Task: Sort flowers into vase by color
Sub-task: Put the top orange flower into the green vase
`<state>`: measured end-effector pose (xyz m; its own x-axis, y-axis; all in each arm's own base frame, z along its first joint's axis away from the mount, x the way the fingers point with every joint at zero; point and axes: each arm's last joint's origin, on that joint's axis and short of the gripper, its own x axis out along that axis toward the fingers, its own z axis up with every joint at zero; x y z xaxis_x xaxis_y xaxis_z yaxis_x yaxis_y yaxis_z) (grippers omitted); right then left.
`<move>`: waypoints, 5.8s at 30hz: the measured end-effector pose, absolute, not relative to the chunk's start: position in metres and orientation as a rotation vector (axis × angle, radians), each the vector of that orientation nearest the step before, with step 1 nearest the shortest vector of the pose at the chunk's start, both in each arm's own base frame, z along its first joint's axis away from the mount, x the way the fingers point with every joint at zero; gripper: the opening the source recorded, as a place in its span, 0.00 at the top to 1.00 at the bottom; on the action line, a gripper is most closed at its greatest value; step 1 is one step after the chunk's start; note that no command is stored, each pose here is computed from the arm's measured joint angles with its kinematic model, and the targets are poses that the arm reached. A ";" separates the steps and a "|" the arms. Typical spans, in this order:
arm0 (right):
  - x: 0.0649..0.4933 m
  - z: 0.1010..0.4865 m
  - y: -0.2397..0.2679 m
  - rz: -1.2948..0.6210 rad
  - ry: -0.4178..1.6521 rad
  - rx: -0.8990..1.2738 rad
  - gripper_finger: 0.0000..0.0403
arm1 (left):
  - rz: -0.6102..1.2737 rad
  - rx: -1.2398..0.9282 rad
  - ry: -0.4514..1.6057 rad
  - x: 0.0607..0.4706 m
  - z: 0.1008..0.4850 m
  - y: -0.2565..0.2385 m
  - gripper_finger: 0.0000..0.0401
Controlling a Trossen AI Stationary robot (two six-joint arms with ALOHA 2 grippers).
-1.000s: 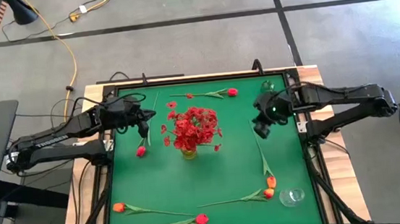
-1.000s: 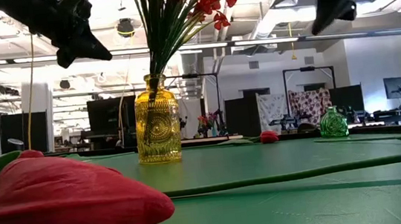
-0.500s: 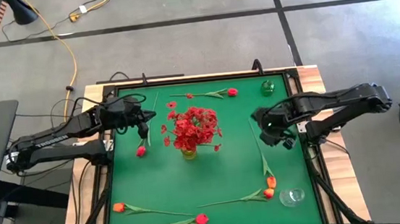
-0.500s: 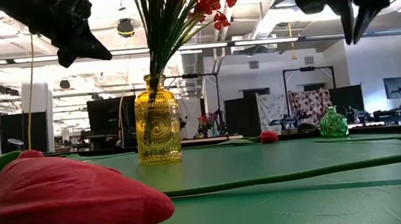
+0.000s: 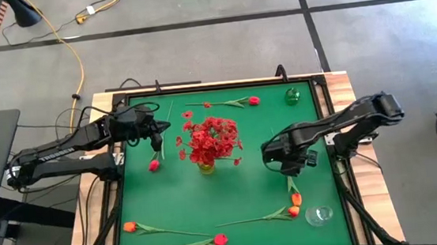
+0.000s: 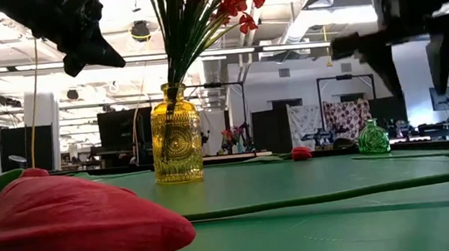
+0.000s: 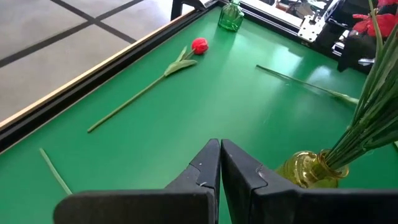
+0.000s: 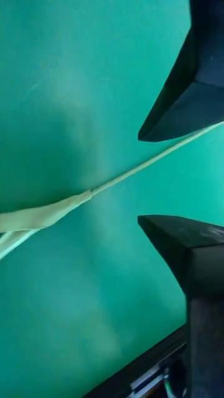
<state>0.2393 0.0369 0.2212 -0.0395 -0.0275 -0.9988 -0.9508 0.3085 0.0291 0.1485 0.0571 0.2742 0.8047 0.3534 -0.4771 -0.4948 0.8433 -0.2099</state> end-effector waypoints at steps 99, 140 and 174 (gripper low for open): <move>0.110 0.285 -0.135 -1.249 0.062 -0.040 0.96 | 0.524 -0.300 0.355 0.151 0.281 0.060 1.00; 0.112 0.249 -0.138 -1.300 0.128 0.032 0.96 | 0.534 -0.289 0.384 0.150 0.279 0.060 1.00; 0.083 0.288 -0.054 -1.331 0.117 0.069 0.96 | 0.576 -0.277 0.376 0.147 0.280 0.066 1.00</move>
<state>0.0827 -0.0540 0.2883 0.2327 -0.9645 -0.1247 0.9715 0.2365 -0.0165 0.1474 0.0662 0.2796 0.7744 0.4746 -0.4185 -0.5741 0.8050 -0.1494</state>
